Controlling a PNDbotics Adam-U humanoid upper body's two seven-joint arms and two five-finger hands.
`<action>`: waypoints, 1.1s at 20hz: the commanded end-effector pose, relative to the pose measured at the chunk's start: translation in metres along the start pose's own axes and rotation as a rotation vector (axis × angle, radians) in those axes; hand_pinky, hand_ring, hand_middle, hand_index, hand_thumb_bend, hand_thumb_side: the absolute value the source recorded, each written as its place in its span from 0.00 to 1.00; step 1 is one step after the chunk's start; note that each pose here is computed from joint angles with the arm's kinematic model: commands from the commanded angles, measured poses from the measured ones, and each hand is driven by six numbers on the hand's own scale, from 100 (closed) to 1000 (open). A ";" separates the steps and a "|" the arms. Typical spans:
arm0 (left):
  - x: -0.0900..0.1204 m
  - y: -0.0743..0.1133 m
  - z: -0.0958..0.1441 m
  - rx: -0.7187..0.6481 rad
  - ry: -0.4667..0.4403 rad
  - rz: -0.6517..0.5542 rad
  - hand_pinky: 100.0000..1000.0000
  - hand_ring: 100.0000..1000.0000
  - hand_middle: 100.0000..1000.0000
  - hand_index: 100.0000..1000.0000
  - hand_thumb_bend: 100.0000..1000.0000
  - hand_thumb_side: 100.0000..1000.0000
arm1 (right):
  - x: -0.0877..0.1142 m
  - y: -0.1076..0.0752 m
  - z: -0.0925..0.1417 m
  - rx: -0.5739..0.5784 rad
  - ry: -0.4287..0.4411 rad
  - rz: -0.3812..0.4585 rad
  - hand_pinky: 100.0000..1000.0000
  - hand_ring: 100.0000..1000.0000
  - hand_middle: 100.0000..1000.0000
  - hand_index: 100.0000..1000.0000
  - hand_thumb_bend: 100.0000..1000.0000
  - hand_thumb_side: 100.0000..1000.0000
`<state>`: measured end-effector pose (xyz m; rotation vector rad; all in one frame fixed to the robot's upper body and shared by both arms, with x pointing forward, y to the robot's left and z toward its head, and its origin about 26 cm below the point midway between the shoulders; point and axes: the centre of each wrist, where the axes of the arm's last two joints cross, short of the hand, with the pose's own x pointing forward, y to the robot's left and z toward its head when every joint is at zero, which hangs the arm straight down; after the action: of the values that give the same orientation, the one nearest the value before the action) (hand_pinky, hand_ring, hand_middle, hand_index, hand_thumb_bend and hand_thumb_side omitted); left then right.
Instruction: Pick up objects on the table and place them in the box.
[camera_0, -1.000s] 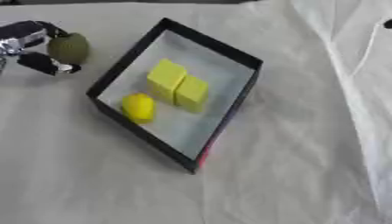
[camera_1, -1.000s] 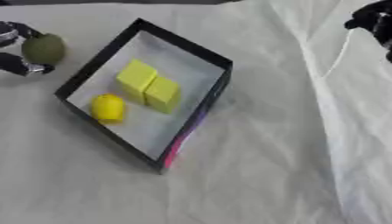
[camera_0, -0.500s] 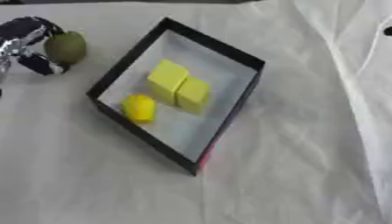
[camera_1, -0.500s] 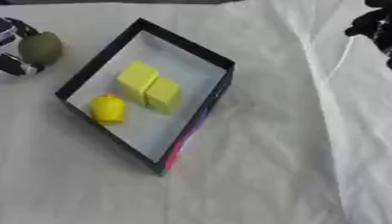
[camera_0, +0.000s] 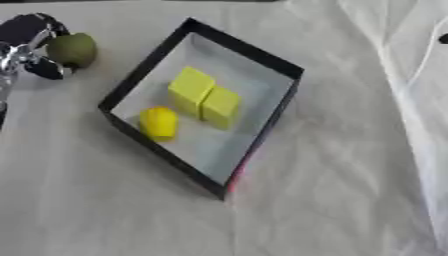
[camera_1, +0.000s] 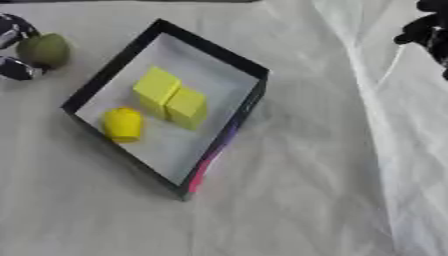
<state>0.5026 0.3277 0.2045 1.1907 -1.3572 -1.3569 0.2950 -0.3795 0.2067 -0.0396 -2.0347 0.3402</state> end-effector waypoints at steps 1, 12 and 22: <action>-0.005 0.028 0.000 0.075 -0.031 -0.021 0.67 0.62 0.49 0.46 0.23 0.00 | 0.006 -0.005 -0.001 0.005 -0.011 0.023 0.96 0.65 0.56 0.78 0.00 0.62; 0.008 0.092 0.013 0.173 -0.285 -0.126 0.66 0.61 0.46 0.41 0.41 0.00 | 0.006 -0.010 0.004 -0.003 0.002 0.025 0.96 0.65 0.56 0.78 0.00 0.60; 0.069 0.161 0.054 0.312 -0.654 -0.118 0.66 0.60 0.44 0.41 0.37 0.00 | 0.007 -0.012 0.005 -0.007 -0.001 0.026 0.96 0.65 0.56 0.78 0.00 0.59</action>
<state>0.4429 0.2617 0.3363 1.0497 -1.9851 -1.7386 0.2907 -0.3858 0.2003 -0.0404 -2.0162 0.3187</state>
